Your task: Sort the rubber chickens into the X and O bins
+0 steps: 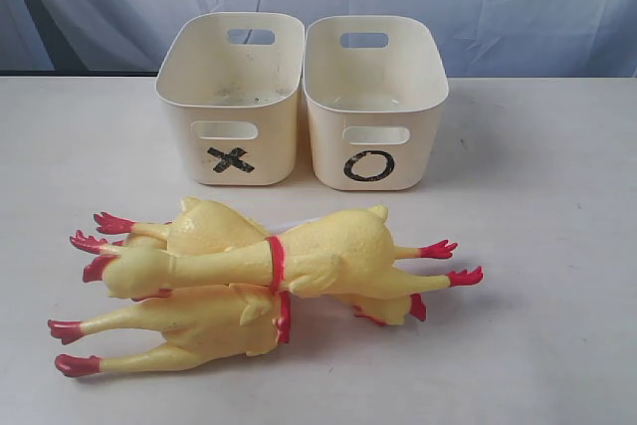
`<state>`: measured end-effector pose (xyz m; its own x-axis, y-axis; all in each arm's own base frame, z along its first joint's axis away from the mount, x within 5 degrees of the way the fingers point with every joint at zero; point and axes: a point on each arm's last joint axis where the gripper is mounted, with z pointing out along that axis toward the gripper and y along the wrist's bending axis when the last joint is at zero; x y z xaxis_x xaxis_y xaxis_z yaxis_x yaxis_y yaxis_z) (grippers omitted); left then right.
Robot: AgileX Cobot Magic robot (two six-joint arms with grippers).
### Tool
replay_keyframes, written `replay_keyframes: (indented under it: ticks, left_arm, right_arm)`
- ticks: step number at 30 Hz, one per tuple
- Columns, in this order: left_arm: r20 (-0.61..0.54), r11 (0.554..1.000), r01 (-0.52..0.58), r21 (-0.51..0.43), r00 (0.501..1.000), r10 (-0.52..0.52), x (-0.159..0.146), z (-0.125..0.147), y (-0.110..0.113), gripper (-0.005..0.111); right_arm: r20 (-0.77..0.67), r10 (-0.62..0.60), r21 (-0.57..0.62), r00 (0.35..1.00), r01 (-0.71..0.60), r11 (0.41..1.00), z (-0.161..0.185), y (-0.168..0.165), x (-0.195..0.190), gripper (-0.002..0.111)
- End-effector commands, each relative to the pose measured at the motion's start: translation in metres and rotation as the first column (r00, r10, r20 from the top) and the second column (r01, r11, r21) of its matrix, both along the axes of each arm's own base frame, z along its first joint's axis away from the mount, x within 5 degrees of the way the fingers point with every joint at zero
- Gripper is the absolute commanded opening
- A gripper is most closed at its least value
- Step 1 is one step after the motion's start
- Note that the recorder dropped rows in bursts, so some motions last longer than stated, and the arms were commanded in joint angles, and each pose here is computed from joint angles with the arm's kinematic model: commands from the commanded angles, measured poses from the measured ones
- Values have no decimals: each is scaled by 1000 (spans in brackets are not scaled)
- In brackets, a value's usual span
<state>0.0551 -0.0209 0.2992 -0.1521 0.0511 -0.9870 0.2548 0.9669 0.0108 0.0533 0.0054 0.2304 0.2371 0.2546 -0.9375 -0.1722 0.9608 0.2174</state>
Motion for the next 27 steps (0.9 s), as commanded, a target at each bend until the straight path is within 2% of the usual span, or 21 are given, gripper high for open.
replay_keyframes:
  ticks: [1, 6, 9, 11, 15, 22, 25, 27]
  left_arm:
    - [9, 1000, 2, -2, 1000, -2, 0, 3, 0, 0]
    - [15, 1000, -1, -3, 1000, 1, 0, 3, 0, 0]
    - [15, 1000, -1, -3, 1000, 1, 0, 3, 0, 0]
    - [15, 1000, -1, -3, 1000, 1, 0, 3, 0, 0]
    - [15, 1000, -1, -3, 1000, 1, 0, 3, 0, 0]
    - [17, 1000, -2, -3, 1000, 2, 0, 3, 0, 0]
    - [17, 1000, -2, -3, 1000, 2, 0, 3, 0, 0]
    - [17, 1000, -2, -3, 1000, 2, 0, 3, 0, 0]
  right_arm:
    - [184, -21, 45, 983, 13, 999, 16, -3, -6, 1]
    - [342, -45, 177, 939, -17, 984, 29, -8, -14, 1]
    - [316, -43, 187, 948, -18, 982, 27, -9, -13, 1]
    - [243, -18, 174, 970, -25, 985, 22, -6, -9, 1]
    - [90, 44, 101, 995, -53, 993, 35, 0, -10, 1]
    - [-95, 36, 26, 995, -34, 999, 66, 1, -8, 1]
    - [-176, -4, -126, 984, -19, 992, 77, 2, -3, 1]
    - [-216, -22, -266, 976, -37, 963, 84, 4, 4, 1]
